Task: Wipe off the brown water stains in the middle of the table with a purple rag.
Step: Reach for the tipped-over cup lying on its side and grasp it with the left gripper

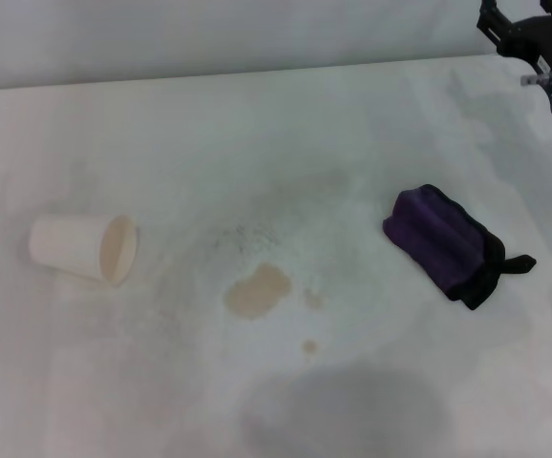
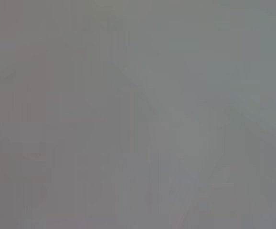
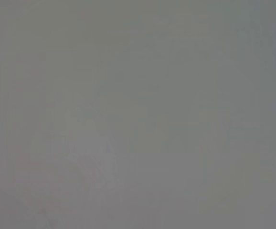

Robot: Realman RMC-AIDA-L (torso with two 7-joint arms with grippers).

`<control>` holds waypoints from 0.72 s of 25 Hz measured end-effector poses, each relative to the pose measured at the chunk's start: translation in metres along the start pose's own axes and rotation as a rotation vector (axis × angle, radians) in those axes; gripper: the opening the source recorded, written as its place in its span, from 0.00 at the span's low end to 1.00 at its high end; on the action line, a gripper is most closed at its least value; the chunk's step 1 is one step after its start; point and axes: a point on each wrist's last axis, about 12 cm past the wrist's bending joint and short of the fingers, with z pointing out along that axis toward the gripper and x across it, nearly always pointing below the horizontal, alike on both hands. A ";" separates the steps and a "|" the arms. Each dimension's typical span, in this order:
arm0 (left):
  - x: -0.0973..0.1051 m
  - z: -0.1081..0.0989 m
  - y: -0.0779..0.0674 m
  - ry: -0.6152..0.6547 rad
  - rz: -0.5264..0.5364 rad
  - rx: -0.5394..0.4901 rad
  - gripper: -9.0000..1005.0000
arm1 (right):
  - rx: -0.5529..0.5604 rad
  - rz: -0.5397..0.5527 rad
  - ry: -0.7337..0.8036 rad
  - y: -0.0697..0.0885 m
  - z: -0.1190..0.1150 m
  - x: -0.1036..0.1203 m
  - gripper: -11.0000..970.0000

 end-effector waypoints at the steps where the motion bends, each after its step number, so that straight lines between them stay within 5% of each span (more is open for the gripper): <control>1: 0.000 -0.001 -0.001 0.009 -0.043 0.022 0.88 | 0.001 0.001 0.003 -0.001 -0.002 0.002 0.90; 7: -0.013 -0.002 0.011 0.017 -0.199 0.171 0.88 | 0.005 0.004 0.009 -0.006 -0.016 0.012 0.90; 11: -0.028 0.000 0.024 0.026 -0.202 0.270 0.88 | 0.013 0.012 0.015 -0.010 -0.021 0.016 0.90; 18: -0.070 0.041 0.059 0.339 -0.093 0.514 0.88 | 0.012 0.014 0.013 -0.010 -0.021 0.016 0.90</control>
